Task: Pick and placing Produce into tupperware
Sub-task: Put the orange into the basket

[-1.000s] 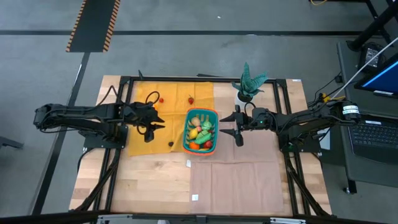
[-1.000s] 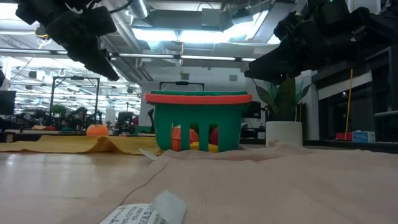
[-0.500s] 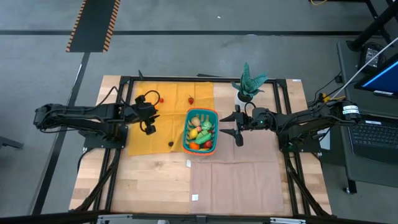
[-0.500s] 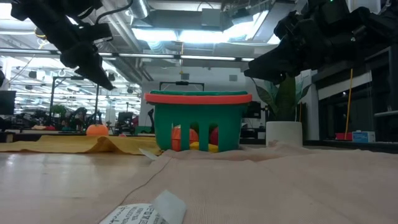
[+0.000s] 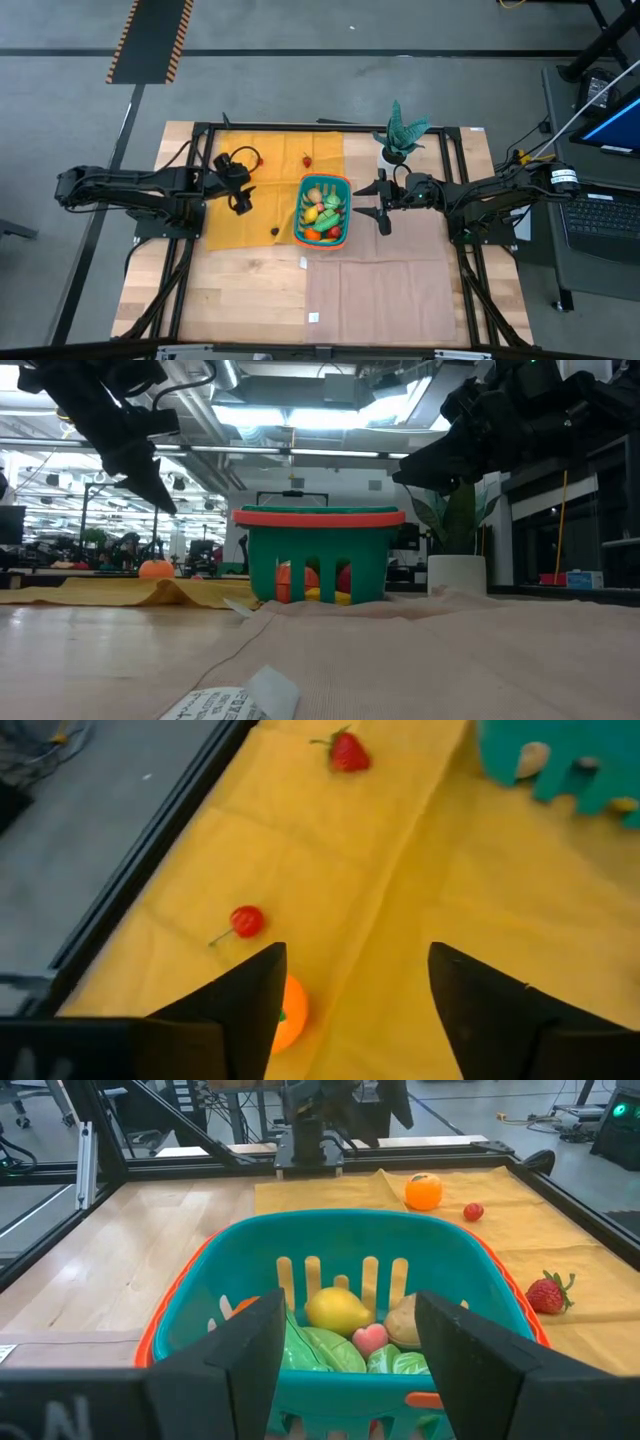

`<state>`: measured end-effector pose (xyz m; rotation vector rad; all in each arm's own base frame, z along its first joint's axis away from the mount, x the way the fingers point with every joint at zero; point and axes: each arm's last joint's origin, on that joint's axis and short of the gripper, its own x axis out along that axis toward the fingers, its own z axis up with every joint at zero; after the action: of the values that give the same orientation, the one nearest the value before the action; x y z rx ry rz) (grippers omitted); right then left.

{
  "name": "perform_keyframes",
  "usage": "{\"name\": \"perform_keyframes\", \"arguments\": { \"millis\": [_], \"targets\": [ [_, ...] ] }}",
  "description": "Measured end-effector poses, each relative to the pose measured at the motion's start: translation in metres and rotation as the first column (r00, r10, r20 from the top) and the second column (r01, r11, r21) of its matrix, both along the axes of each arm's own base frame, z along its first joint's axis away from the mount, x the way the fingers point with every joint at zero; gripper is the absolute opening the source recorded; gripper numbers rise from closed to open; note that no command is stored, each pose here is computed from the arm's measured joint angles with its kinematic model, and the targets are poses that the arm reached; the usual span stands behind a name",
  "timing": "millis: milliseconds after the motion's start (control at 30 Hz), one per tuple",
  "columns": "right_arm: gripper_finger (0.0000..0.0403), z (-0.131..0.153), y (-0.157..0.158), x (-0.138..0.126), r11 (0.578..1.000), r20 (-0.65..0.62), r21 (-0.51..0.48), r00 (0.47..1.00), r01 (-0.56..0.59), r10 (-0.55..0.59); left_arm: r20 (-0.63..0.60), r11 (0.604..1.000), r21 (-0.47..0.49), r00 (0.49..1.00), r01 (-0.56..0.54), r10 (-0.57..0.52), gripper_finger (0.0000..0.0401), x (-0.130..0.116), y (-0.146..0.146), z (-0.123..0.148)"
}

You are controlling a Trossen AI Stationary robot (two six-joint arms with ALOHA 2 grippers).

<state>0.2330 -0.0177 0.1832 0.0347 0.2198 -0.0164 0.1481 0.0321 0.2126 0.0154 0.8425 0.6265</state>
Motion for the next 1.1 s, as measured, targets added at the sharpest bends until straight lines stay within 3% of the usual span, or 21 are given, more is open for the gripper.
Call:
{"name": "perform_keyframes", "arguments": {
  "millis": [267, 500, 867, 1100],
  "targets": [
    [0.0225, 0.0001, 0.0000, 0.0000, 1.000, 0.001, 0.000, 1.000, 0.000, 0.000, -0.016, 0.998, 0.029, 0.998, -0.055, 0.055, 0.0267, -0.0001, 0.0015, -0.0019],
    [0.0225, 0.0003, 0.0000, 0.0001, 1.000, 0.003, 0.000, 1.000, 0.000, 0.000, -0.014, 0.993, 0.080, 0.996, -0.086, 0.087, 0.0267, -0.0011, 0.0028, -0.0003],
    [0.0225, 0.0003, 0.0000, 0.0001, 1.000, 0.003, -0.004, 1.000, -0.001, 0.001, -0.013, 0.994, 0.075, 0.996, -0.083, 0.084, 0.0265, -0.0010, 0.0027, -0.0004],
    [0.0225, 0.0004, 0.0000, 0.0001, 1.000, 0.004, -0.003, 1.000, -0.001, 0.001, 0.013, 0.990, 0.043, 0.991, -0.135, 0.134, 0.0304, -0.0019, 0.0046, -0.0008]
  ]
}}
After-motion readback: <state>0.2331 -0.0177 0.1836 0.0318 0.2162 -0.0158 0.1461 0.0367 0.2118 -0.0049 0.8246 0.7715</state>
